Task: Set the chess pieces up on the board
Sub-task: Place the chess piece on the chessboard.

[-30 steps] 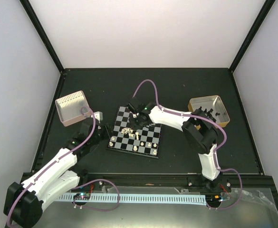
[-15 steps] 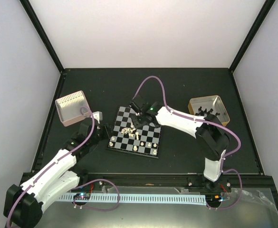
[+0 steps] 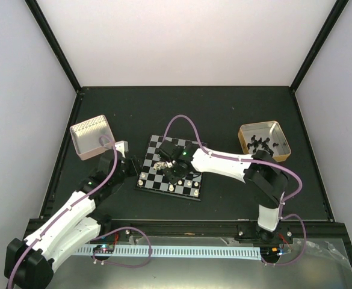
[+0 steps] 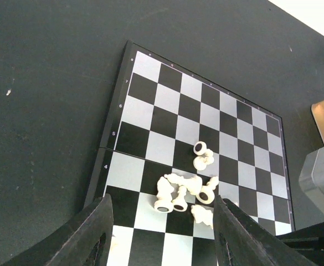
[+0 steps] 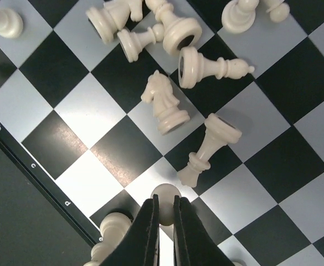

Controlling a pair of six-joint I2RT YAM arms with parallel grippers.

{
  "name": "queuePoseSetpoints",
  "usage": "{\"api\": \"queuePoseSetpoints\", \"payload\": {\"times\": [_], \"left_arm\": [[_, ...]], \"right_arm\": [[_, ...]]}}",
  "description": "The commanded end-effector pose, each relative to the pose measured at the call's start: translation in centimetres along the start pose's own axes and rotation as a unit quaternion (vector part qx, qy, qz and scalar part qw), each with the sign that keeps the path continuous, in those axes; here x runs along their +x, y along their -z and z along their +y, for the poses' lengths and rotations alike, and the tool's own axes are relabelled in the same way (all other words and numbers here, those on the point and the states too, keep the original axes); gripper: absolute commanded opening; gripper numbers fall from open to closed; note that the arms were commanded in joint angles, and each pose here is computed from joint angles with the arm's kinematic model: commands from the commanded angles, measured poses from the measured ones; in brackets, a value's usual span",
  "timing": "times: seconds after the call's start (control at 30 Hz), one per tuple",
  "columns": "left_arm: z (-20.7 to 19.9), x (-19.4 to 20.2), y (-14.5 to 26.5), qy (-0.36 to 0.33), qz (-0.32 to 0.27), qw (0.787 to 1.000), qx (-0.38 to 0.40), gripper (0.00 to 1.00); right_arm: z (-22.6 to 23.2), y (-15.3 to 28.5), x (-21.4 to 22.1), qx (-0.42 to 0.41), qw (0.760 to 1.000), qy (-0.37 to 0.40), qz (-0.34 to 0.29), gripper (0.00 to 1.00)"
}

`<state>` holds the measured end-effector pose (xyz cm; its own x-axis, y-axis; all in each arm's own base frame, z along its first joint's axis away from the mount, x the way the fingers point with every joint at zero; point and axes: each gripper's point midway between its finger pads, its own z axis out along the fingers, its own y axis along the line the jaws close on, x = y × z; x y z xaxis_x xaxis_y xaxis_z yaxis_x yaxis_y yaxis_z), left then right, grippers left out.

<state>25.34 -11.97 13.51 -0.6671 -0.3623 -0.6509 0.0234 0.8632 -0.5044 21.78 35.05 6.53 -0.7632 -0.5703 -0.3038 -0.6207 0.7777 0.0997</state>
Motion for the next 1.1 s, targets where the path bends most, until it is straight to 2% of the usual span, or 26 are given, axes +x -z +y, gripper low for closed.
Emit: {"api": "queuePoseSetpoints", "payload": {"times": [0.0, 0.33, 0.63, 0.77, 0.9, 1.07], "left_arm": [[-0.1, -0.7, 0.3, 0.01, -0.008, 1.0, 0.0, 0.51], [-0.1, -0.5, 0.2, 0.01, -0.006, 1.0, 0.001, 0.51], [0.0, -0.4, 0.1, 0.009, -0.005, 1.0, 0.0, 0.51], [0.0, -0.3, 0.1, 0.008, -0.004, 1.0, 0.0, 0.51], [0.0, -0.3, 0.1, 0.008, -0.003, 1.0, 0.0, 0.51], [-0.1, -0.4, 0.2, 0.007, -0.005, 1.0, 0.001, 0.52]], "right_arm": [[0.4, -0.8, 1.1, -0.004, 1.0, 0.015, 0.025, 0.04], [0.5, -1.9, 1.9, -0.001, 0.998, 0.025, 0.053, 0.07], [0.9, -2.0, 1.3, -0.007, 0.999, 0.024, 0.044, 0.09], [0.8, -1.7, 1.3, -0.005, 0.999, 0.018, 0.039, 0.21], [0.6, 0.1, -0.1, -0.004, 1.0, 0.0, -0.002, 0.31], [0.0, 1.5, -1.9, 0.01, 0.999, -0.027, -0.045, 0.34]]}}
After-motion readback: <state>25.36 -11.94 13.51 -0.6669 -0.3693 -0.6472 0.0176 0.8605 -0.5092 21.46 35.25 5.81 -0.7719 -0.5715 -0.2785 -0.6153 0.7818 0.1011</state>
